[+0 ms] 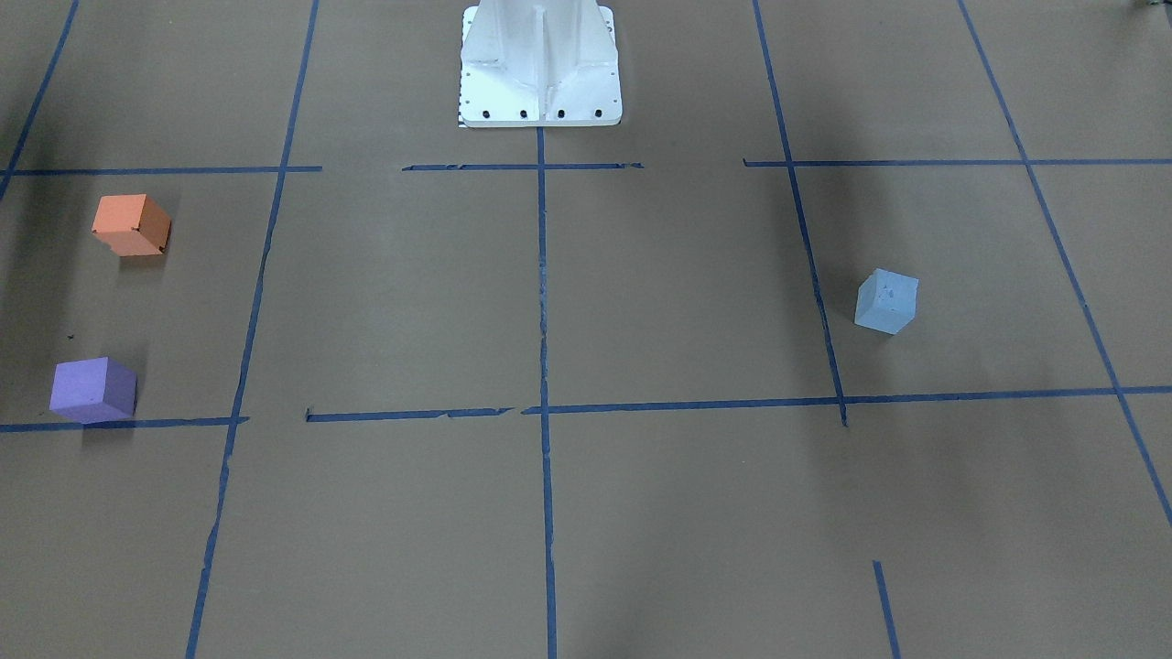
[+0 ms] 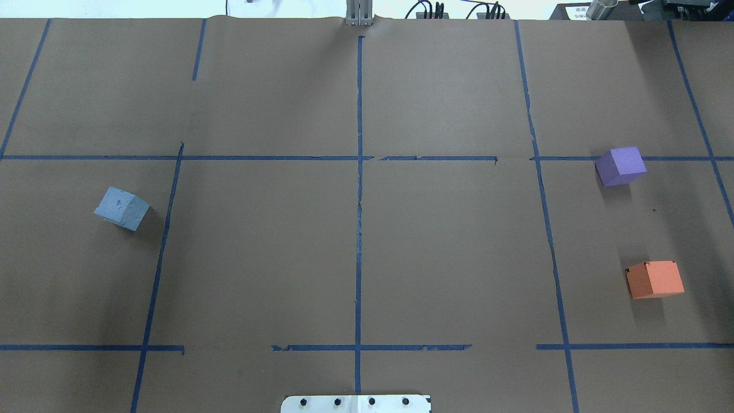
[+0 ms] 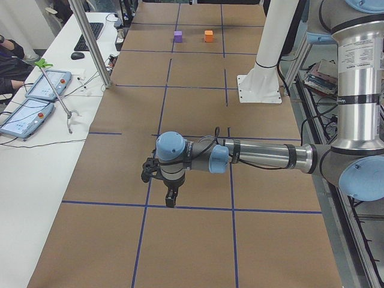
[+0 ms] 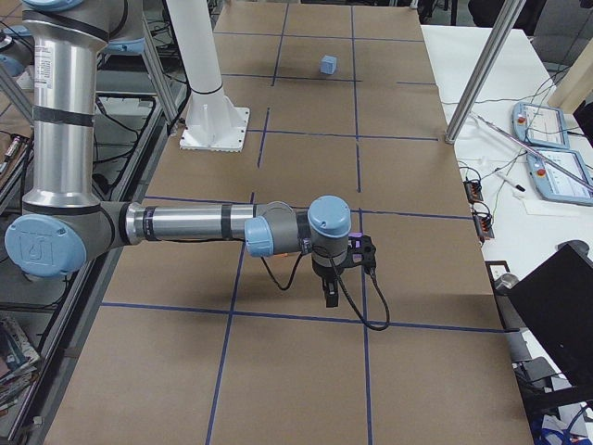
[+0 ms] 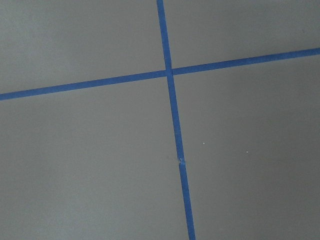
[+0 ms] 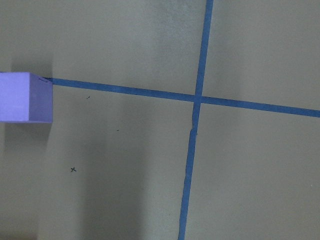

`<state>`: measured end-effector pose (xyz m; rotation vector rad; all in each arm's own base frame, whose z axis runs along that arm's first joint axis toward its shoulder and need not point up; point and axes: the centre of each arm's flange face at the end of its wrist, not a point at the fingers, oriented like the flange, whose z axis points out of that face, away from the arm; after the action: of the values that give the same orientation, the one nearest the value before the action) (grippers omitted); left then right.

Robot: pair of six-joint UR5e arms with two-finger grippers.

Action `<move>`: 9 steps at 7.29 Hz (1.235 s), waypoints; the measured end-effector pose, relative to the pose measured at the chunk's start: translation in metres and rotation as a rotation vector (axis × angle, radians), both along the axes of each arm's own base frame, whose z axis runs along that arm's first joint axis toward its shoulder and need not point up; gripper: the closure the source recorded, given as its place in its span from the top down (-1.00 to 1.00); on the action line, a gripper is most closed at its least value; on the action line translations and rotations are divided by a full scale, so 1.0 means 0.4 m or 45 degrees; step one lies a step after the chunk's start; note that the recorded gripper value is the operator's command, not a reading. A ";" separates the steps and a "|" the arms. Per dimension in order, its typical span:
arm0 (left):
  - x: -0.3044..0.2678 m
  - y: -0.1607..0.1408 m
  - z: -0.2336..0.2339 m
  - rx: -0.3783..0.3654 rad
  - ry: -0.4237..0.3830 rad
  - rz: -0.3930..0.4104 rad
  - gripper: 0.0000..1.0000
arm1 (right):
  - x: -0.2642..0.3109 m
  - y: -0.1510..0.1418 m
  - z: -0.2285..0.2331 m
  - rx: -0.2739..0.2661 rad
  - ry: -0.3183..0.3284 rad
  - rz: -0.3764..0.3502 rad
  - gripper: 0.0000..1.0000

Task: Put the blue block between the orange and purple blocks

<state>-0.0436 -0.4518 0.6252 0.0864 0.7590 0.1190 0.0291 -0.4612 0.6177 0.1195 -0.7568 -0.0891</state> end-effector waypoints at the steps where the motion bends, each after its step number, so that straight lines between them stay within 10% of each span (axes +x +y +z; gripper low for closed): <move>1: 0.000 0.002 -0.002 0.003 0.001 0.000 1.00 | -0.005 -0.002 -0.001 0.001 0.000 -0.005 1.00; 9: 0.185 -0.155 -0.170 0.194 0.056 0.058 1.00 | -0.061 -0.086 -0.100 0.099 -0.010 -0.045 1.00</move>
<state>0.0303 -0.5137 0.5574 0.2171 0.7955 0.2184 0.0049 -0.4955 0.5778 0.1802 -0.7633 -0.1519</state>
